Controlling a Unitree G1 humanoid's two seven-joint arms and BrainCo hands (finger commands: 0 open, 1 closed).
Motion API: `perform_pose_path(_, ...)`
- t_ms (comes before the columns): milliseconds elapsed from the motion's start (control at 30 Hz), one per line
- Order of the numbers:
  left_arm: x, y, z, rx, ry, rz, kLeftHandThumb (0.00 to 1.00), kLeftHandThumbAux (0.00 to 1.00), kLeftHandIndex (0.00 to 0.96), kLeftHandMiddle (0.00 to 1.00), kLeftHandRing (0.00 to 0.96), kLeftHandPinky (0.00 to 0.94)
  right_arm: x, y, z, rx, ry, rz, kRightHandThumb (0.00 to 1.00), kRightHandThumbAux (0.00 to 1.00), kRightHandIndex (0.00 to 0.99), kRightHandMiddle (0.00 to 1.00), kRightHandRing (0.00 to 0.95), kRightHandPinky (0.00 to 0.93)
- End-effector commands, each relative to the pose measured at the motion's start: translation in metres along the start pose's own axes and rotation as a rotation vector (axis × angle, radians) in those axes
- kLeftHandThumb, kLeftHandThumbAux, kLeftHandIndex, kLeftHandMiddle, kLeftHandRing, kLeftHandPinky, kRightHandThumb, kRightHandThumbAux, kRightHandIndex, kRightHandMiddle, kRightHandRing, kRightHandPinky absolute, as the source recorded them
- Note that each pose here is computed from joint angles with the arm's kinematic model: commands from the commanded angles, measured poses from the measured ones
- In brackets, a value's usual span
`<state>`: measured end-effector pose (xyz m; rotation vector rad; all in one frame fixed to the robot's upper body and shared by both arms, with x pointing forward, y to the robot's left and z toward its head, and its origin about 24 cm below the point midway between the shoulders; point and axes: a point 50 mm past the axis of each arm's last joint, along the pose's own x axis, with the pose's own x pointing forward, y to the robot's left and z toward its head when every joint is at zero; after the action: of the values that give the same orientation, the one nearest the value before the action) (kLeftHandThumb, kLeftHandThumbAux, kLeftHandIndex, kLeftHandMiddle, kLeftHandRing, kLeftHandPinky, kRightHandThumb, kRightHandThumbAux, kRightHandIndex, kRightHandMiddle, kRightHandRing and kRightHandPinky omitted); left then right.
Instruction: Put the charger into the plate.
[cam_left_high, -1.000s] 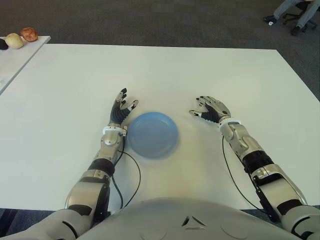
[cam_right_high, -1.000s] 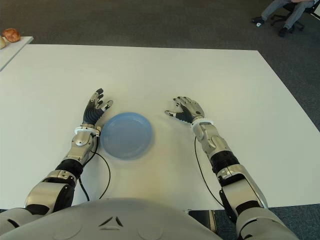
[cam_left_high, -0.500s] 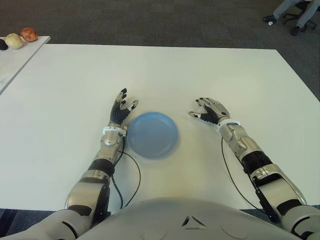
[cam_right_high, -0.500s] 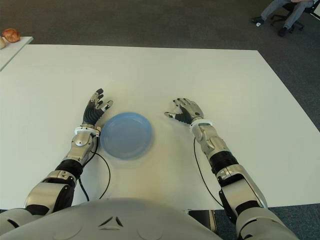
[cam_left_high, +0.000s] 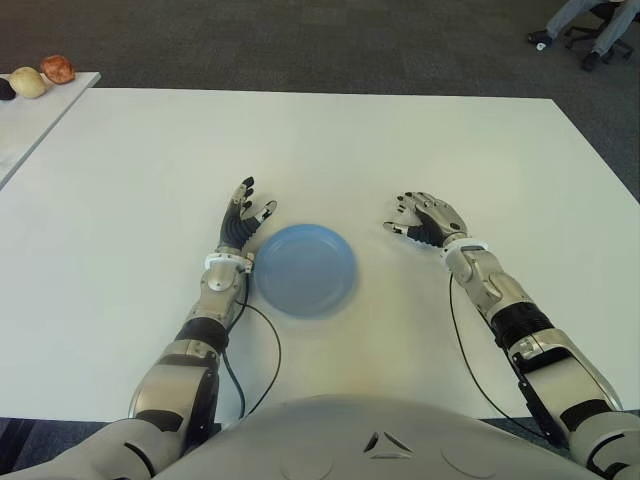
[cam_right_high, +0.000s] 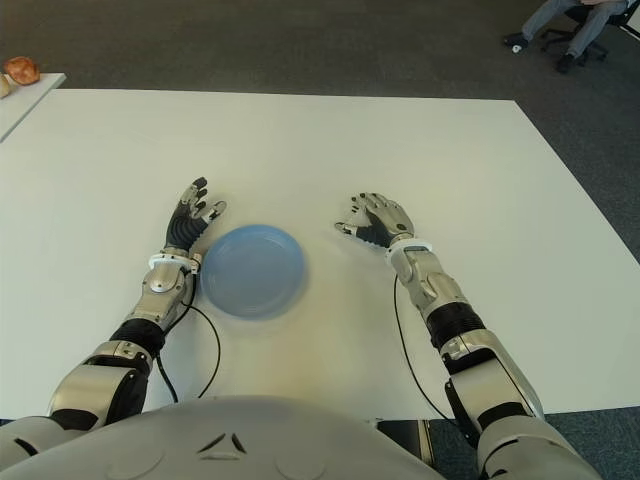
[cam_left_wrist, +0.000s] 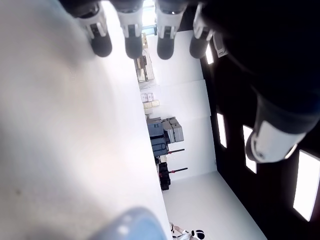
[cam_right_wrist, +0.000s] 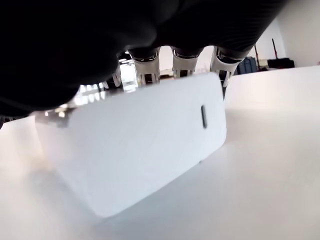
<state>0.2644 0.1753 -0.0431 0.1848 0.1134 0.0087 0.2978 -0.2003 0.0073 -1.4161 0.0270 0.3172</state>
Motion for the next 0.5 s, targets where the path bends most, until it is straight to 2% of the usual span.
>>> perform_pose_path(33, -0.026, -0.005, -0.038, 0.018, 0.194, -0.053, 0.000, 0.556, 0.000, 0.009, 0.010, 0.015, -0.005, 0.000, -0.003, 0.001, -0.001, 0.000, 0.297, 0.115, 0.000, 0.000, 0.000, 0.000)
perform_pose_path(500, -0.025, -0.002, -0.040, 0.044, 0.217, -0.067, 0.000, 0.543, 0.000, 0.000, 0.000, 0.003, -0.019, -0.009, -0.010, -0.020, -0.012, -0.043, 0.308, 0.107, 0.000, 0.000, 0.000, 0.000)
